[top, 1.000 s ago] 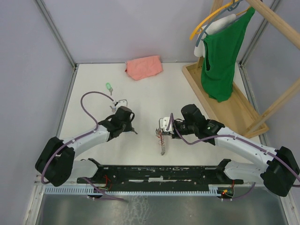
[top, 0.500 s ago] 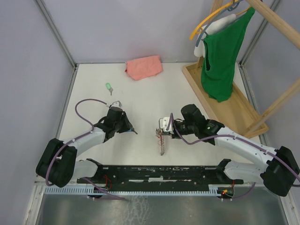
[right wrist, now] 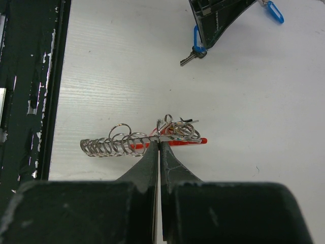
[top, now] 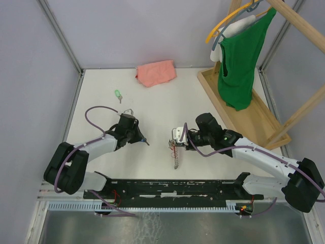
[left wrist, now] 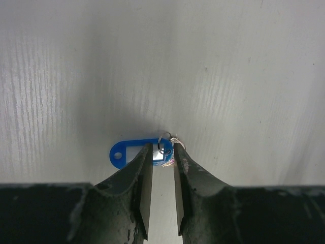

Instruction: Put the keys on the keyring

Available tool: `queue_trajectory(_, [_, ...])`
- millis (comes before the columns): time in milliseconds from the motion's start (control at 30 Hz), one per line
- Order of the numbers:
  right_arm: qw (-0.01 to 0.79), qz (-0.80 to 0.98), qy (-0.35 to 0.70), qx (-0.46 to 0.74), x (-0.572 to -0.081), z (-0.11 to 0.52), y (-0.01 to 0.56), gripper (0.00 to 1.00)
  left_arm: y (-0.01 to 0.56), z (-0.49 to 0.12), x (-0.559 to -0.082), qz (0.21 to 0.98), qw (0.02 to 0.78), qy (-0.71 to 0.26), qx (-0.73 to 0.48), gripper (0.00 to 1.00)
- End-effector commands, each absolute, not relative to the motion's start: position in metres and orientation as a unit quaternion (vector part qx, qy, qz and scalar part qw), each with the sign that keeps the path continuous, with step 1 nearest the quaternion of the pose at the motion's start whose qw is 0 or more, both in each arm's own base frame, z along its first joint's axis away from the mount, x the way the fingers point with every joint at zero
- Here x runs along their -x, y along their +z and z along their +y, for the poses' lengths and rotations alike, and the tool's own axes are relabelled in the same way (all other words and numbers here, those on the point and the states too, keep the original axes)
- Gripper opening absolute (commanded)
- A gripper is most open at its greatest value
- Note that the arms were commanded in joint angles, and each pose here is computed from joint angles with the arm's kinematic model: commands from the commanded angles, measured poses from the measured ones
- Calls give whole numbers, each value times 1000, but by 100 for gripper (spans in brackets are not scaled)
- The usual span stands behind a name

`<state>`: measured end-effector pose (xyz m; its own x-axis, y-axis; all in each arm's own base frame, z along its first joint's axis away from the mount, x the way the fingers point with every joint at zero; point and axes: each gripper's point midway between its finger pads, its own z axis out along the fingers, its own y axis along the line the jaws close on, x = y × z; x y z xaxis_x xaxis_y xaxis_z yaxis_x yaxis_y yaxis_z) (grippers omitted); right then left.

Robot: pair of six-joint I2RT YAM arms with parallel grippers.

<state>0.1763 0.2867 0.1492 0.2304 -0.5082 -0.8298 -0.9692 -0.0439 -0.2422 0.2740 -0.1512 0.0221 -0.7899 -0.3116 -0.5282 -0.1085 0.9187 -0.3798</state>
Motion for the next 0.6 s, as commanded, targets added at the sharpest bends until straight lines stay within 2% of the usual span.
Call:
queue_trajectory(0, [456,523,275,665,-186,300,181,1,40,-168,-293,920,318,-199,114,24])
queue_trajectory(567, [456,523,277,665,-186,300,181,1,44,-193,-298,927,317,-185,75,17])
